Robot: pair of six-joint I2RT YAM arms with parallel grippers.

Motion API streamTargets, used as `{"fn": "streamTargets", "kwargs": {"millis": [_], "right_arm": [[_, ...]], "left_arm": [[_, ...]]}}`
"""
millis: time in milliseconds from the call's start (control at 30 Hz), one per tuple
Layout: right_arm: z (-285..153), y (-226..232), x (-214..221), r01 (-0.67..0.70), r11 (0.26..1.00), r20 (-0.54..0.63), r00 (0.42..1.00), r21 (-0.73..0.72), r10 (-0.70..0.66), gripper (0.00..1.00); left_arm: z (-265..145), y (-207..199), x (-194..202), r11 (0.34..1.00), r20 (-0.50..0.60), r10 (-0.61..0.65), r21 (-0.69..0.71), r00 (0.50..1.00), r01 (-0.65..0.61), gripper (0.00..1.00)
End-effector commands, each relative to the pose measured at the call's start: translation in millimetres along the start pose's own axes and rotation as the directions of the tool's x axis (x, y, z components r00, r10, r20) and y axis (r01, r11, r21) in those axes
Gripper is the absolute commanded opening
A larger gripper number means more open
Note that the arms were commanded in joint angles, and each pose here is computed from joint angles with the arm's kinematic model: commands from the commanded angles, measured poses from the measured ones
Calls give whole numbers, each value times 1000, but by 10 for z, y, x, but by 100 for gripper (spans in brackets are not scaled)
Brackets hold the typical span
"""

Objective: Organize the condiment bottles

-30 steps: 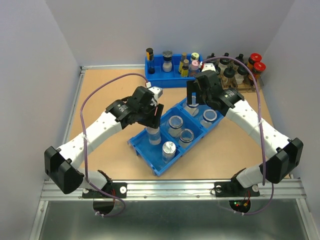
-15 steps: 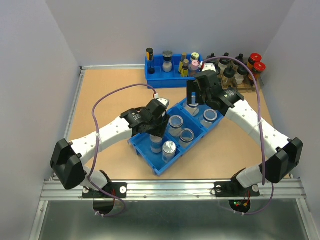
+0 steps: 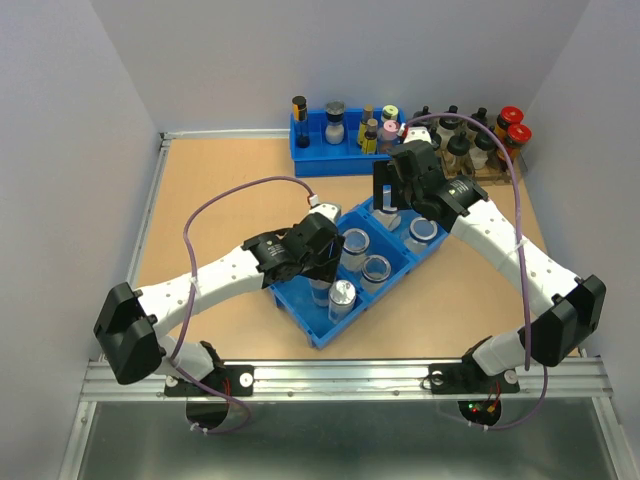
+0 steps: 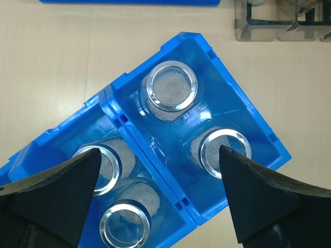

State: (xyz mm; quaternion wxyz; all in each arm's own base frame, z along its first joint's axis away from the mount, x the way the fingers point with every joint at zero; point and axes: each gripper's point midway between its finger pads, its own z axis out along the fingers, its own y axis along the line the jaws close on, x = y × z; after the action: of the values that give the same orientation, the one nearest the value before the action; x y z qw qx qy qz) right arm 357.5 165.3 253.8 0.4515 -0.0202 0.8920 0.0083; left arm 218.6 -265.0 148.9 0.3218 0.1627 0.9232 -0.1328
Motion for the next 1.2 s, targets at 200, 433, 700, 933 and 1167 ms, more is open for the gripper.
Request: {"fn": "streamTargets", "kwargs": {"millis": [200, 433, 700, 933, 1167], "right_arm": [[56, 35, -19, -19, 1000, 7, 1000, -19, 19, 100], [-81, 179, -130, -35, 992, 23, 999, -118, 38, 100], [-298, 264, -187, -48, 975, 48, 997, -217, 60, 100], [-597, 45, -165, -76, 976, 108, 989, -204, 100, 100], [-976, -155, -4, -136, 959, 154, 972, -248, 178, 100]], "left_arm": [[-258, -51, -314, 996, 129, -93, 27, 987, 90, 97], [-495, 4, -560, 991, 188, -128, -7, 974, 132, 99], [-1195, -70, -1339, 985, 430, -170, 92, 886, 145, 99], [-1810, 82, -1891, 989, 599, -145, 58, 787, 138, 99], [-2294, 291, -2077, 983, 725, -170, 73, 668, 171, 99]]}}
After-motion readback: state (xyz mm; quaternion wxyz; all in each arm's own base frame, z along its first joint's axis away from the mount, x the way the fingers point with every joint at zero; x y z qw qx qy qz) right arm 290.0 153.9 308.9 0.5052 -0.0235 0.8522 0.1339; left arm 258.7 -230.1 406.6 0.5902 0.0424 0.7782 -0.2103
